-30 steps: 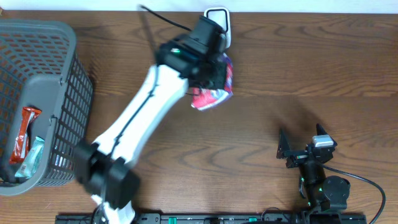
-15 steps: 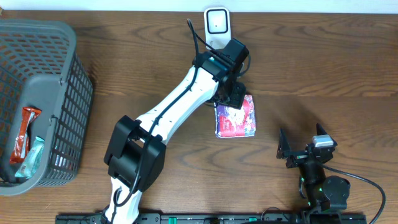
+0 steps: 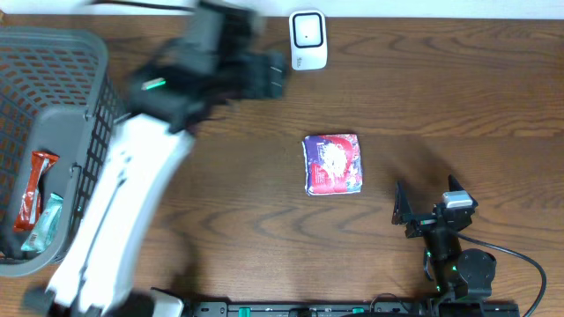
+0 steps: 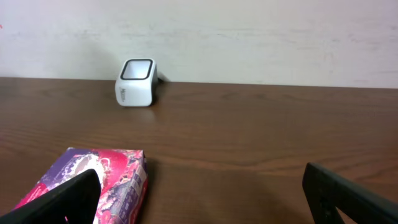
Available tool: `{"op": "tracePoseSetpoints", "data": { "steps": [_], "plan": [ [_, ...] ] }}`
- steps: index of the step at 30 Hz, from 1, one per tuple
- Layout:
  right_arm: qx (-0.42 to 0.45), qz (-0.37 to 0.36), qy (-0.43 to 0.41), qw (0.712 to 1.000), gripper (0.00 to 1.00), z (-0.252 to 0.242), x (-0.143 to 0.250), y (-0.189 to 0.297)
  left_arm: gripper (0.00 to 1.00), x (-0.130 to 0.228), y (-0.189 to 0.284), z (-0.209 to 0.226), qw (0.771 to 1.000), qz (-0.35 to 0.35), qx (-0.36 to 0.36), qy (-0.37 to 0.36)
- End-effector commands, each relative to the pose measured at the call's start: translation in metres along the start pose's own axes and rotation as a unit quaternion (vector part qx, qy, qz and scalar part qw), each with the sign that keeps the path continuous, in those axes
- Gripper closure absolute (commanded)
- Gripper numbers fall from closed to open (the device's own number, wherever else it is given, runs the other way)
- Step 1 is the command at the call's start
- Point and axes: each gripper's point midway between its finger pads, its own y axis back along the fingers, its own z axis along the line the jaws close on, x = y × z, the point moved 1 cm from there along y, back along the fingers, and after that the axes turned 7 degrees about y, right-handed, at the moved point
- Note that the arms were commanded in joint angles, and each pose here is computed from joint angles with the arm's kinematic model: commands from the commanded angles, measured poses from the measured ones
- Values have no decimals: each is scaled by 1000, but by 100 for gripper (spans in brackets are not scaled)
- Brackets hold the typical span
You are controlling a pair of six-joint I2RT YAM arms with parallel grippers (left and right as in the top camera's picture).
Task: Scan the item barcode
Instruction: 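Carry the tissue pack to the scanner and set it on the table, then return the left gripper into the basket above the mint-green wipe pack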
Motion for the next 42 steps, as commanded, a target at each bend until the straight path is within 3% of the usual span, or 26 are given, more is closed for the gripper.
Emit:
{"op": "tracePoseSetpoints", "data": {
  "steps": [1,5,9,12,16,20,28,34,42],
  "plan": [
    [0,0,-6,1000,1,0,0,0,14,-39,77,39,992,-114,-40,30],
    [0,0,-6,1000,1,0,0,0,14,-54,143,98,966,-201,-138,80],
    [0,0,-6,1000,1,0,0,0,14,-52,200,164,918,-261,-265,139],
    [0,0,-6,1000,1,0,0,0,14,-44,224,206,885,-272,-328,189],
    [0,0,-6,1000,1,0,0,0,14,-25,231,256,836,-271,-365,307],
    [0,0,-6,1000,1,0,0,0,14,7,212,302,809,-199,-408,374],
    [0,0,-6,1000,1,0,0,0,13,57,163,366,771,-40,-457,442],
    [0,0,-6,1000,1,0,0,0,13,106,172,415,668,44,-573,473],
    [0,0,-6,1000,1,0,0,0,13,156,150,444,628,136,-583,496]
  ]
}}
